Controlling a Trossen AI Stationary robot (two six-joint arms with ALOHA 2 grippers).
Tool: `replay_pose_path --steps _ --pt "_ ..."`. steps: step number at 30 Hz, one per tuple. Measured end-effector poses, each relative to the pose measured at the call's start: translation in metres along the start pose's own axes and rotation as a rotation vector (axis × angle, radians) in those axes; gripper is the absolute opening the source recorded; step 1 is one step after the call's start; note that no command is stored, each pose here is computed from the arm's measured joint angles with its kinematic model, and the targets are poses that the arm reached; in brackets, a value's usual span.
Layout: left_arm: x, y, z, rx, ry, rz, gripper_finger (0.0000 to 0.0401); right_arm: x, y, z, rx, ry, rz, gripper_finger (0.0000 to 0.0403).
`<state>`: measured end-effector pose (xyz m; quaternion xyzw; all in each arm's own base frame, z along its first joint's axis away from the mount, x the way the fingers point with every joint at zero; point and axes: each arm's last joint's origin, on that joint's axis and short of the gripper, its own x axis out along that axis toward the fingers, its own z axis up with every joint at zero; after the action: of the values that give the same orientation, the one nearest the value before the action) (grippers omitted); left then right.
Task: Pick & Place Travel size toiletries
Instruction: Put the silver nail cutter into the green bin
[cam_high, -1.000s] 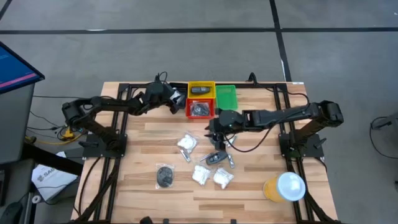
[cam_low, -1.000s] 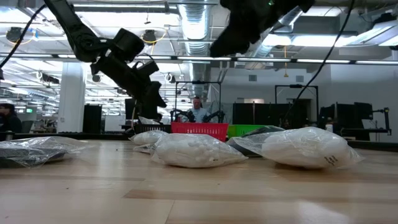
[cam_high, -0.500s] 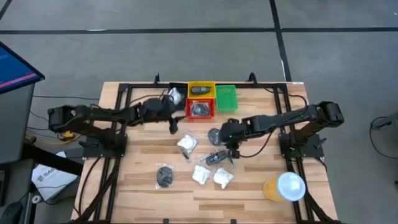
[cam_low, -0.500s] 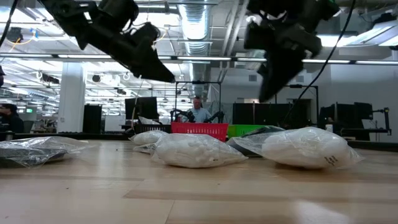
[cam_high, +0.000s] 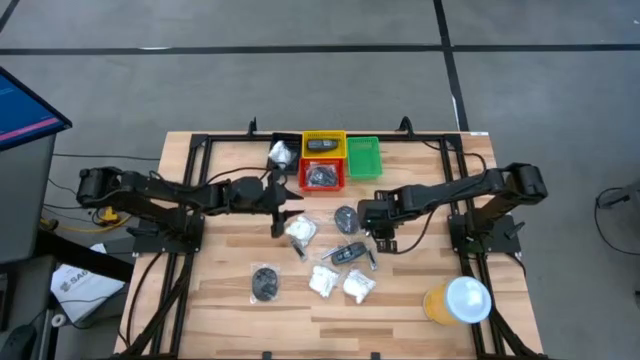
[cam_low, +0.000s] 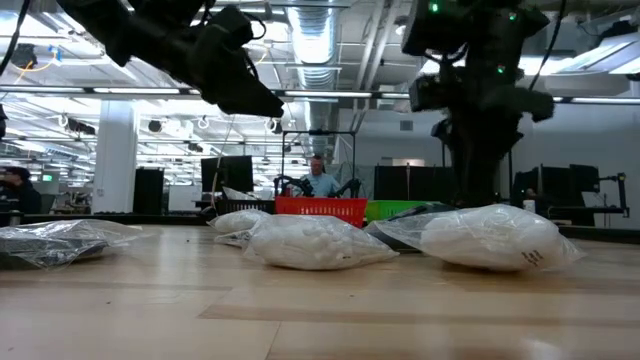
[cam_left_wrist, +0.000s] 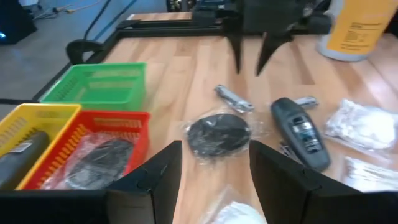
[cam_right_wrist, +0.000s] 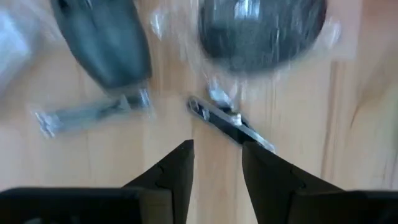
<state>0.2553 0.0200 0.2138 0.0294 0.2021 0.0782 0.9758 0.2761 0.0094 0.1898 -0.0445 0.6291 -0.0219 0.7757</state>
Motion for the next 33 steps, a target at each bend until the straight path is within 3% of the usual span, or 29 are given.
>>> replay_pose_path --steps 14,33 --pt "-0.002 -0.018 0.002 -0.01 -0.022 -0.066 0.0177 0.048 -0.007 0.003 -0.102 0.168 -0.04 0.0122" --pt "-0.002 -0.019 0.003 -0.01 -0.03 -0.068 0.0177 0.041 -0.016 0.016 -0.154 0.126 -0.063 0.0113"
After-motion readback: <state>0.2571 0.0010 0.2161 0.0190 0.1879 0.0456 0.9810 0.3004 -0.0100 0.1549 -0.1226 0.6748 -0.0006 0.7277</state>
